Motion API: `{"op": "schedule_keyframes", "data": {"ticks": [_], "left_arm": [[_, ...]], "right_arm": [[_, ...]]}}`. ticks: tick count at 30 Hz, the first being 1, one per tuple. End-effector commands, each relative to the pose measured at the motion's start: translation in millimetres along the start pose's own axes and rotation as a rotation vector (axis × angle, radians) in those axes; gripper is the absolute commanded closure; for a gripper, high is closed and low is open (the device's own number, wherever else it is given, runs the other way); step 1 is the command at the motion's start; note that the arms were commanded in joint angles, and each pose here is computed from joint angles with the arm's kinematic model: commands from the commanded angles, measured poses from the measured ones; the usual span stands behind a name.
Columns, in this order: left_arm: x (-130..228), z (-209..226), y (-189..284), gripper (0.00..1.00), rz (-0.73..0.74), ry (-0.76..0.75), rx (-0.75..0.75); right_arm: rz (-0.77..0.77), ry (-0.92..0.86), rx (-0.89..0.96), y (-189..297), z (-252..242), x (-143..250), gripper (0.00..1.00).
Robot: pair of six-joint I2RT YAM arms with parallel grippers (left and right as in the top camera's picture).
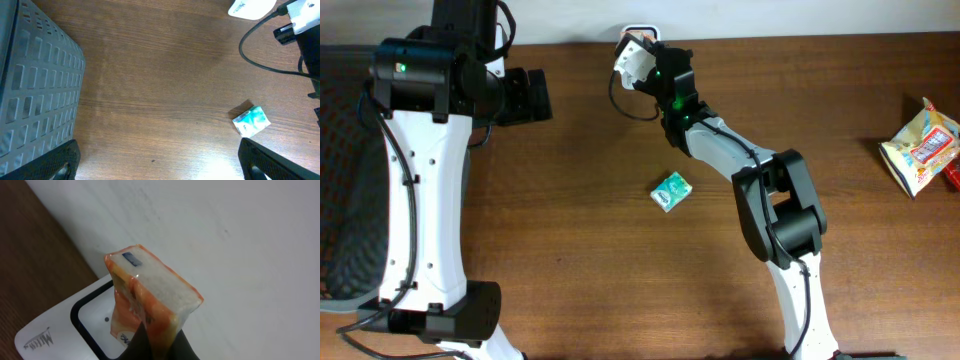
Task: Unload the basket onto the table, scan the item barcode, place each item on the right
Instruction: 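Hold the orange box over the scanner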
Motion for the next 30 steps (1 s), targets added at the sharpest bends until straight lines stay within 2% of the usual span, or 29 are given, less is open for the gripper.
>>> {"op": "schedule_keyframes", "data": {"ticks": [1, 2, 4, 7, 9, 12, 16, 20, 24, 27, 29, 30], "left_arm": [[0.6, 2.9, 7.8, 0.01, -0.02, 0.008, -0.009], [0.7, 2.9, 7.9, 0.01, -0.02, 0.008, -0.009], [0.7, 2.9, 7.8, 0.01, -0.019, 0.008, -0.009], [0.6, 3.2, 7.8, 0.01, -0.019, 0.009, -0.009], [0.6, 3.2, 7.8, 0.01, -0.019, 0.009, -0.009], [0.6, 3.2, 7.8, 0.01, -0.019, 0.009, -0.009], [0.6, 3.2, 7.8, 0.01, -0.019, 0.009, -0.009], [0.6, 3.2, 7.8, 0.01, -0.019, 0.009, -0.009], [0.6, 3.2, 7.8, 0.01, -0.019, 0.009, -0.009], [0.6, 3.2, 7.8, 0.01, -0.019, 0.009, -0.009], [0.6, 3.2, 7.8, 0.01, -0.019, 0.009, -0.009], [0.6, 3.2, 7.8, 0.01, -0.019, 0.009, -0.009]], "right_arm": [[0.042, -0.118, 0.052, -2.3, -25.6, 16.4, 0.96], [0.047, -0.309, 0.081, -2.8, -35.7, 20.2, 0.96], [0.03, -0.493, 0.079, -6.3, -55.7, 3.9, 0.96], [0.055, -0.53, 0.064, -1.7, -101.7, -43.7, 0.96], [0.109, -0.61, 0.058, -0.9, -105.6, -31.4, 0.96], [0.192, -0.605, 0.01, -11.8, -72.4, -5.3, 0.96], [0.231, -0.603, -0.021, -24.5, -40.3, 15.4, 0.96], [0.297, -0.397, -0.096, -25.6, -12.7, 33.5, 0.96], [0.306, -0.273, -0.16, -21.5, 10.8, 25.2, 0.96], [0.321, -0.248, -0.131, -21.3, 7.7, 26.6, 0.96], [0.368, -0.29, 0.054, -19.8, -25.7, 28.7, 0.96], [0.353, -0.313, 0.105, -17.1, -46.2, 17.2, 0.96]]}}
Point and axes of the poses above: each gripper's point midway between its finger pads, its own y axis back along the fingers, its own z axis along the line the jaws close on, x = y × z, the point moved 2 cm from there along y, back along the fingers, and after that the axes turned 6 degrees about -y, right-handed, at the moved point
